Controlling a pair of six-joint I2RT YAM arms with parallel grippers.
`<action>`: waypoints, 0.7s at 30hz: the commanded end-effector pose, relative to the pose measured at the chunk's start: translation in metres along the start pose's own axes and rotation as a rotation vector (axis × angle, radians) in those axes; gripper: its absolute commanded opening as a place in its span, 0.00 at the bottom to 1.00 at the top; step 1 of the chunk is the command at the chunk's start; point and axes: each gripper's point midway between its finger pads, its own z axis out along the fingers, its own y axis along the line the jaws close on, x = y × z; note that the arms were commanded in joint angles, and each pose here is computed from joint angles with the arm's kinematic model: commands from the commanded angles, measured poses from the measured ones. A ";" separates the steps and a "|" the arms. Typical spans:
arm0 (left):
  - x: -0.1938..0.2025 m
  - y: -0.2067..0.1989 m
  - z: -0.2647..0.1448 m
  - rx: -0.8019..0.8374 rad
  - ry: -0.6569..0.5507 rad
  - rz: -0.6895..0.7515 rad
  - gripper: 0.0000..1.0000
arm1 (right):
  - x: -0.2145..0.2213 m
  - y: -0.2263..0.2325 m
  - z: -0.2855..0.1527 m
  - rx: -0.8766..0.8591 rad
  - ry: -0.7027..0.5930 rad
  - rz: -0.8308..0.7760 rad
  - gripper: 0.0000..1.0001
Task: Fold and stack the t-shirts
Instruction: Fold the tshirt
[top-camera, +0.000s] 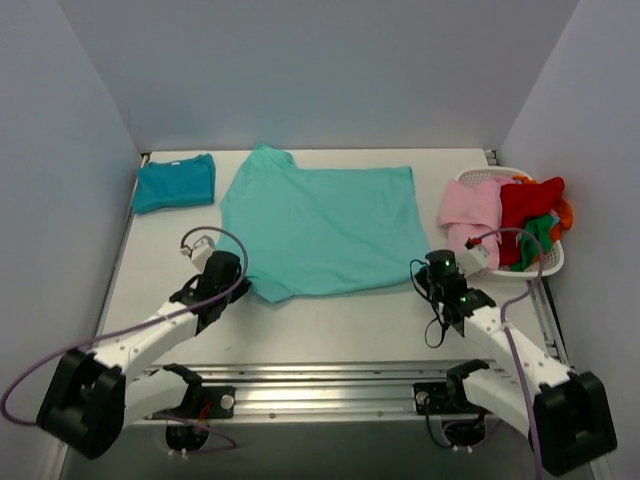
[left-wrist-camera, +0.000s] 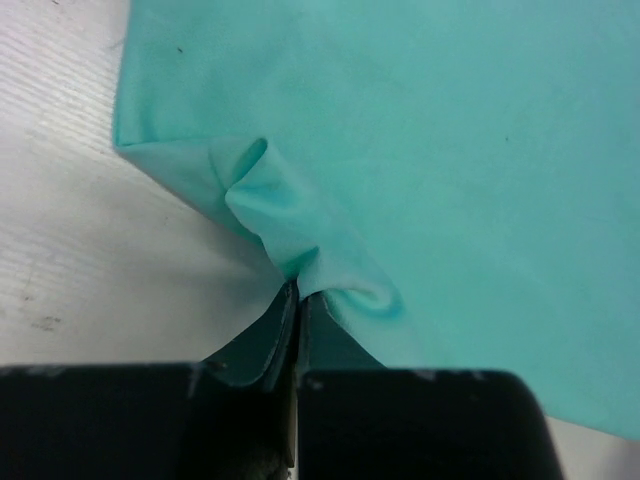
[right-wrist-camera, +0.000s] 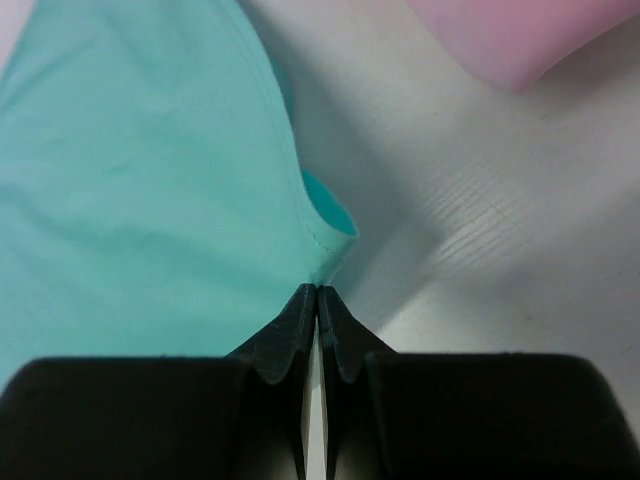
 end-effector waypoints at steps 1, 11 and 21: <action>-0.001 0.007 -0.023 0.017 0.007 0.000 0.02 | -0.006 -0.024 -0.019 0.069 -0.017 -0.035 0.00; -0.051 -0.032 -0.064 0.122 -0.091 0.016 0.02 | -0.020 -0.011 -0.036 0.033 -0.021 -0.030 0.00; -0.080 -0.093 -0.028 0.131 -0.100 0.046 0.02 | -0.051 0.029 -0.025 0.032 -0.091 -0.030 0.00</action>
